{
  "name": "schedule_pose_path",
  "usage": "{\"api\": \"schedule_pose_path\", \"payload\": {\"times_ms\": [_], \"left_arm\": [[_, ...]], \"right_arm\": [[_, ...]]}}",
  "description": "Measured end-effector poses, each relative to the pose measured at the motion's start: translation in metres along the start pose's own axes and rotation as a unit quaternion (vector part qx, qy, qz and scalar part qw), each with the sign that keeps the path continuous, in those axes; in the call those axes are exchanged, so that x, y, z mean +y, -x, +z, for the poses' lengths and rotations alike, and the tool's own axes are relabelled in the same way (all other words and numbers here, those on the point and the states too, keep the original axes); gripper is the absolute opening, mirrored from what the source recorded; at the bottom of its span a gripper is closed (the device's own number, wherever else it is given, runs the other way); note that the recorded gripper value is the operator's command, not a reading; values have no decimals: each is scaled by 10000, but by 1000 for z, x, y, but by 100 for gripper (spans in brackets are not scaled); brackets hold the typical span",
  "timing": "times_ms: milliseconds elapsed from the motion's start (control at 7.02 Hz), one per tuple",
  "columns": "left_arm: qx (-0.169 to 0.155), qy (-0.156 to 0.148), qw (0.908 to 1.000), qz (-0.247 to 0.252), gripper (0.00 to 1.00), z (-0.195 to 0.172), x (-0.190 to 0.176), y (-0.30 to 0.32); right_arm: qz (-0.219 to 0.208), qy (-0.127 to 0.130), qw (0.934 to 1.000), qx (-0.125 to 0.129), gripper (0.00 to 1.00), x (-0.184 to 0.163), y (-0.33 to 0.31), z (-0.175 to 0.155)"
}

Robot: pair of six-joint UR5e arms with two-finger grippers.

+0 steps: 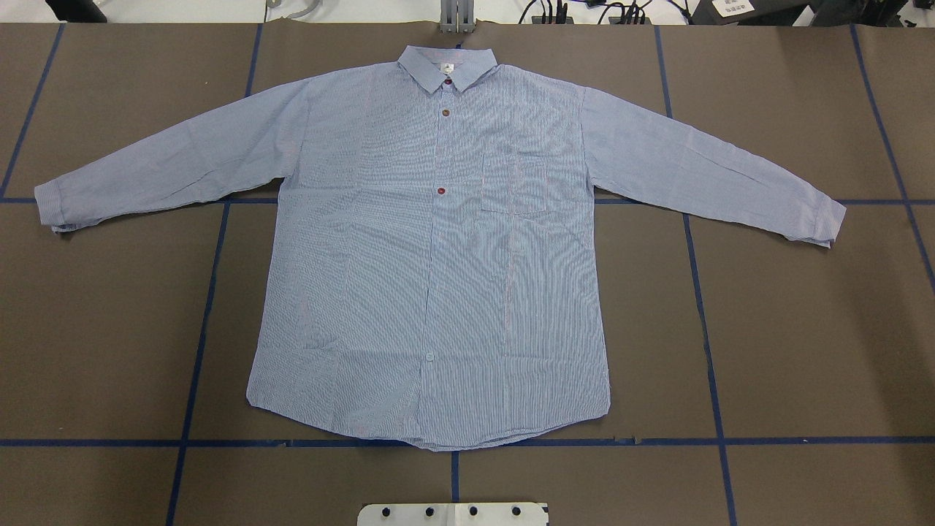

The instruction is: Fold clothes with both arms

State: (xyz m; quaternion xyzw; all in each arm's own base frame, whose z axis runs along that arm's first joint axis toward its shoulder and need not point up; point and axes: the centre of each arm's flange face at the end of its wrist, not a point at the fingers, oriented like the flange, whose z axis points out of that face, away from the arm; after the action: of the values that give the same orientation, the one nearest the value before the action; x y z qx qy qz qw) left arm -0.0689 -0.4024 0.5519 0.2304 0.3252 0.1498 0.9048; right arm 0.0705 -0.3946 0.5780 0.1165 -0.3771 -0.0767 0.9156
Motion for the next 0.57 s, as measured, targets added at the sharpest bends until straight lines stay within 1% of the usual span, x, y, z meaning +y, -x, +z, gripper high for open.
{"api": "schedule_pose_path", "payload": {"times_ms": [142, 285, 427, 570], "left_arm": [[-172, -342, 9988, 312, 100, -7, -24, 0], [-401, -667, 9952, 595, 100, -15, -54, 2], [-523, -825, 9926, 720, 100, -16, -74, 5], [-573, -894, 9913, 775, 100, -16, -82, 8]], "right_arm": [[-95, -186, 9998, 13, 100, -29, 8, -11], [-9, -305, 9995, 3, 100, -48, 14, -18], [44, -416, 9991, -1, 100, -56, 16, -21], [16, -561, 9984, -26, 100, -59, 18, -15]]}}
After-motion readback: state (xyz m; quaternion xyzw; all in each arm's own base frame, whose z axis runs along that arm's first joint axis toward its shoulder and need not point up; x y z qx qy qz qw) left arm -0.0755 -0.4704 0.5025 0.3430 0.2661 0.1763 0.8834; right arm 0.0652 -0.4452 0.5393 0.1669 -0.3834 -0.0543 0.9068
